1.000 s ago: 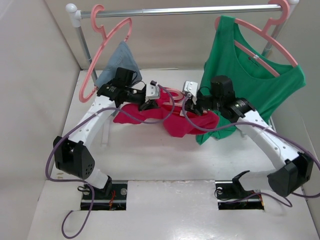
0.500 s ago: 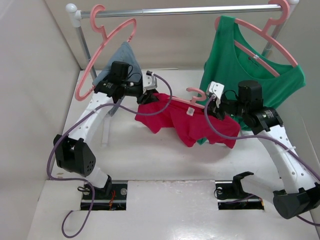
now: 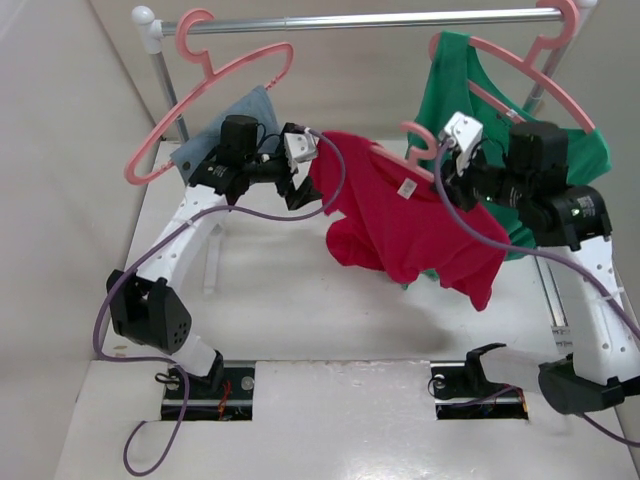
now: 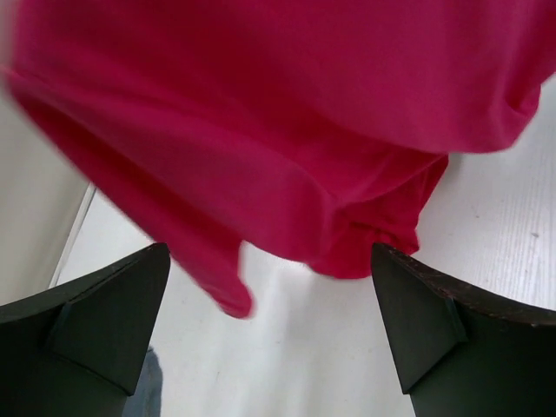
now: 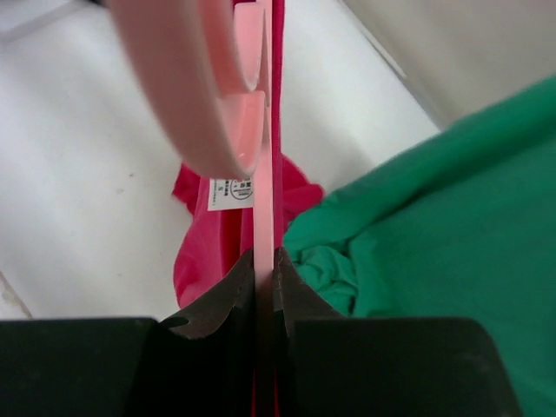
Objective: Place the t-shirt on the hanger
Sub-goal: Place tshirt on hanger, then hang the hanger with tshirt onto the clothesline
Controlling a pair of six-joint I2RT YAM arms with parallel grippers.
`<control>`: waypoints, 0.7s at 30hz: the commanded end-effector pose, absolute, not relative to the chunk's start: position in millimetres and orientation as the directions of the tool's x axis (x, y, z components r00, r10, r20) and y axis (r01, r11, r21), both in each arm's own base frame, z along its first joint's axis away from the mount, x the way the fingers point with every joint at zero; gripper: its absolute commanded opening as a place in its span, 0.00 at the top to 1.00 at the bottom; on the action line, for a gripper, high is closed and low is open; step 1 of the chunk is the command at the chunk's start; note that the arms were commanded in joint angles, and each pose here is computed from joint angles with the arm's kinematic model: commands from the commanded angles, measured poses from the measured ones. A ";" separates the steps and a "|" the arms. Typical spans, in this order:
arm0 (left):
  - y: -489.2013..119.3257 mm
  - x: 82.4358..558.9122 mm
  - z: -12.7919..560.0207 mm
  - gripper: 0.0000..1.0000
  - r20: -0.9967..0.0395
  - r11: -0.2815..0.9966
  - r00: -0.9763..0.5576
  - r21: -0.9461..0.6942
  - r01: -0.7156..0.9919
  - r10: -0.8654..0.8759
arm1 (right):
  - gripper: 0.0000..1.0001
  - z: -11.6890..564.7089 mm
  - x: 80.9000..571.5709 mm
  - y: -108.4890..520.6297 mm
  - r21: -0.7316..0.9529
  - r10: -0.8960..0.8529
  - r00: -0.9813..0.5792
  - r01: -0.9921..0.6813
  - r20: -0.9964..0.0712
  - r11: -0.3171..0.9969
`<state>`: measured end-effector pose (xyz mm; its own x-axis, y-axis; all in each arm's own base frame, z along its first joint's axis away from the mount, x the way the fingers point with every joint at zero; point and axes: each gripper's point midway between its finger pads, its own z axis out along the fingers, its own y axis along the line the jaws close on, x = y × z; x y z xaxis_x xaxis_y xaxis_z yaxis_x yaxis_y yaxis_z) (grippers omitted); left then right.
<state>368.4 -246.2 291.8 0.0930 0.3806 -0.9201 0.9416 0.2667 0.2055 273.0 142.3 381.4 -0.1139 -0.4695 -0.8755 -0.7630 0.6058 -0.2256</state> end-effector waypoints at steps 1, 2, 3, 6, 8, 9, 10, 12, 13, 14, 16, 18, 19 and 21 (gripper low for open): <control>-249.0 356.0 312.4 0.00 -0.917 0.265 0.159 0.266 0.927 0.366 | 1.00 442.7 273.7 124.4 -0.251 -0.400 -0.092 -0.646 -0.912 0.721; -248.7 355.0 305.9 0.00 -0.917 0.264 0.145 0.254 0.931 0.370 | 1.00 443.8 280.0 121.1 -0.226 -0.388 -0.131 -0.627 -0.912 0.745; -253.0 351.9 305.8 0.00 -0.917 0.252 0.150 0.254 0.934 0.369 | 1.00 452.7 283.8 115.4 -0.235 -0.383 -0.134 -0.593 -0.914 0.770; -255.5 347.2 303.5 0.00 -0.920 0.248 0.144 0.245 0.937 0.364 | 1.00 488.9 294.3 110.8 -0.255 -0.356 -0.092 -0.538 -0.930 0.804; -258.5 342.6 300.9 0.00 -0.920 0.238 0.148 0.245 0.940 0.363 | 1.00 507.3 306.0 102.9 -0.268 -0.342 -0.070 -0.480 -0.937 0.835; -258.5 342.6 300.9 0.00 -0.920 0.237 0.148 0.245 0.940 0.363 | 1.00 511.5 310.0 98.9 -0.262 -0.329 -0.073 -0.458 -0.941 0.849; -256.6 341.3 300.2 0.00 -0.918 0.244 0.147 0.248 0.938 0.367 | 1.00 515.6 313.6 94.8 -0.266 -0.327 -0.069 -0.438 -0.942 0.858; -254.5 339.5 294.2 0.00 -0.917 0.250 0.135 0.240 0.938 0.376 | 1.00 531.2 320.0 81.9 -0.263 -0.301 -0.041 -0.385 -0.953 0.885; -256.8 335.4 298.4 0.00 -0.917 0.242 0.147 0.249 0.938 0.371 | 1.00 530.0 327.4 76.3 -0.254 -0.292 -0.052 -0.366 -0.955 0.895; -256.8 335.3 293.6 0.00 -0.917 0.242 0.142 0.244 0.939 0.373 | 1.00 532.5 329.9 69.4 -0.256 -0.289 -0.048 -0.344 -0.956 0.903; -255.6 332.5 291.8 0.00 -0.917 0.241 0.139 0.242 0.940 0.374 | 1.00 539.2 338.8 56.3 -0.250 -0.273 -0.031 -0.308 -0.962 0.918; -254.1 328.8 287.4 0.00 -0.917 0.241 0.132 0.235 0.942 0.378 | 1.00 546.9 341.4 51.3 -0.243 -0.256 -0.005 -0.297 -0.967 0.923; -253.3 327.4 291.5 0.00 -0.915 0.238 0.149 0.251 0.938 0.376 | 1.00 554.0 343.0 51.3 -0.250 -0.254 0.023 -0.290 -0.967 0.924; -253.3 327.5 288.0 0.00 -0.914 0.238 0.147 0.249 0.939 0.377 | 1.00 559.5 344.2 49.1 -0.234 -0.233 0.038 -0.282 -0.972 0.930</control>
<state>334.3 -252.7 270.2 0.0879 0.4064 -0.9095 0.9489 0.2437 0.2006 348.2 49.2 495.9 -0.1790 -0.2875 -0.9409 -0.3348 0.9171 -0.2165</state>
